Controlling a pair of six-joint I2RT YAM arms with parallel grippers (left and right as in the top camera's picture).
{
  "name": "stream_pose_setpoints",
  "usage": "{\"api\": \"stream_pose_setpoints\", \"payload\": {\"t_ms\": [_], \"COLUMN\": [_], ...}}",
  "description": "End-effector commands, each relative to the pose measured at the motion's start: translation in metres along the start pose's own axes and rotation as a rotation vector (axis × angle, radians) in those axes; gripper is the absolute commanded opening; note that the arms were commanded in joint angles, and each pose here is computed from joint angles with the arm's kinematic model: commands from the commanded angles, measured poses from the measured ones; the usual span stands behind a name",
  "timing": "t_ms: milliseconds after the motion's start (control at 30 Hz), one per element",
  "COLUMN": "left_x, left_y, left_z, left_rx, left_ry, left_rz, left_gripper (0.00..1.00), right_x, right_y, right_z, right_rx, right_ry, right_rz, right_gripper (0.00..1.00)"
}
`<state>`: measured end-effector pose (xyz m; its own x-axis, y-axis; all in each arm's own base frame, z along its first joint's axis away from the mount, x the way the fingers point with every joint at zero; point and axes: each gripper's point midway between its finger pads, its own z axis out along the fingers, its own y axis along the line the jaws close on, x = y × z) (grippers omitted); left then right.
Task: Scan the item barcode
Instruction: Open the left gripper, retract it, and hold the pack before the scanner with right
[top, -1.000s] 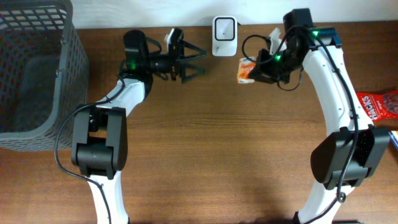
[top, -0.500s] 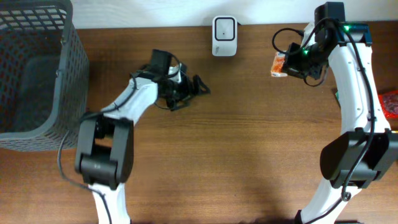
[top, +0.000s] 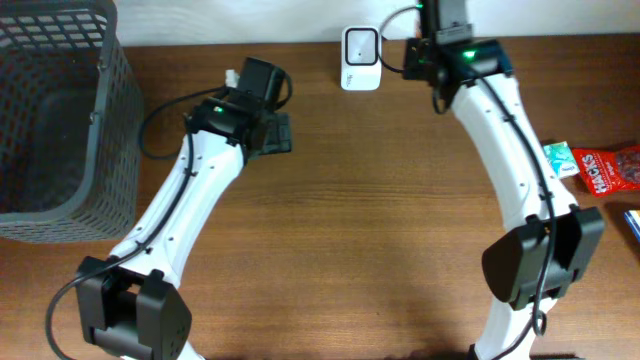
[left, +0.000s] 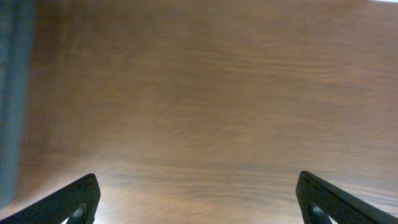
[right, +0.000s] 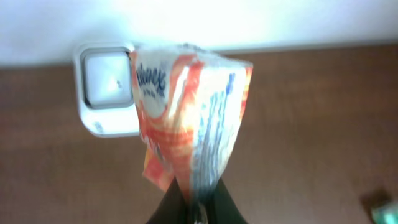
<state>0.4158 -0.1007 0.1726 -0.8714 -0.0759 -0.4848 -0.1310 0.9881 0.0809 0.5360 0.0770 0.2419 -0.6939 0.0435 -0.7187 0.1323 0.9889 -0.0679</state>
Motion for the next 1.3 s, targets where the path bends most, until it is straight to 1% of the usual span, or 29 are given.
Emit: {"api": "stream_pose_setpoints", "payload": {"t_ms": [0,67,133,400,567,667,800,933,1133,1267], "left_x": [0.006,0.007,0.007,0.007,0.007,0.007,0.007,0.007,0.007,0.007], "left_y": [0.016,0.017,0.017,0.017,0.017,0.017,0.017,0.017,0.017,0.017], "left_z": [0.004,0.004,0.004,0.004,0.004,0.004,0.004,0.004,0.004,0.004], "left_rx": [-0.062,-0.064,-0.064,-0.063,-0.063,-0.063,-0.063,-0.063,-0.063,-0.063], "left_ry": [0.028,0.033,0.033,0.032,0.032,0.032,0.032,0.032,0.032,0.032], "left_rz": [-0.002,0.0,0.0,0.0,0.0,0.0,0.0,0.0,0.0,0.0], "left_gripper": [0.99,0.99,0.99,0.99,0.99,0.99,0.99,0.99,0.99,0.99], "right_x": [-0.014,-0.018,-0.018,-0.028,-0.013,0.001,0.01,0.011,0.02,0.017], "right_y": [0.014,0.029,0.044,0.07,0.084,0.099,0.109,0.109,0.107,0.093], "right_z": [0.015,0.025,0.039,0.079,0.109,0.122,0.128,0.128,0.13,0.131], "right_rx": [0.069,0.052,0.042,0.034,0.014,-0.044,-0.044,-0.037,-0.036,0.043], "right_ry": [-0.086,-0.119,-0.145,-0.25,-0.245,-0.229,-0.223,-0.224,-0.189,-0.179], "right_rz": [-0.106,-0.137,-0.206,-0.358,-0.436,-0.515,-0.613,-0.683,-0.698,-0.69], "right_gripper": [0.04,0.04,0.04,0.04,0.04,0.04,0.04,0.04,0.04,0.04]}}
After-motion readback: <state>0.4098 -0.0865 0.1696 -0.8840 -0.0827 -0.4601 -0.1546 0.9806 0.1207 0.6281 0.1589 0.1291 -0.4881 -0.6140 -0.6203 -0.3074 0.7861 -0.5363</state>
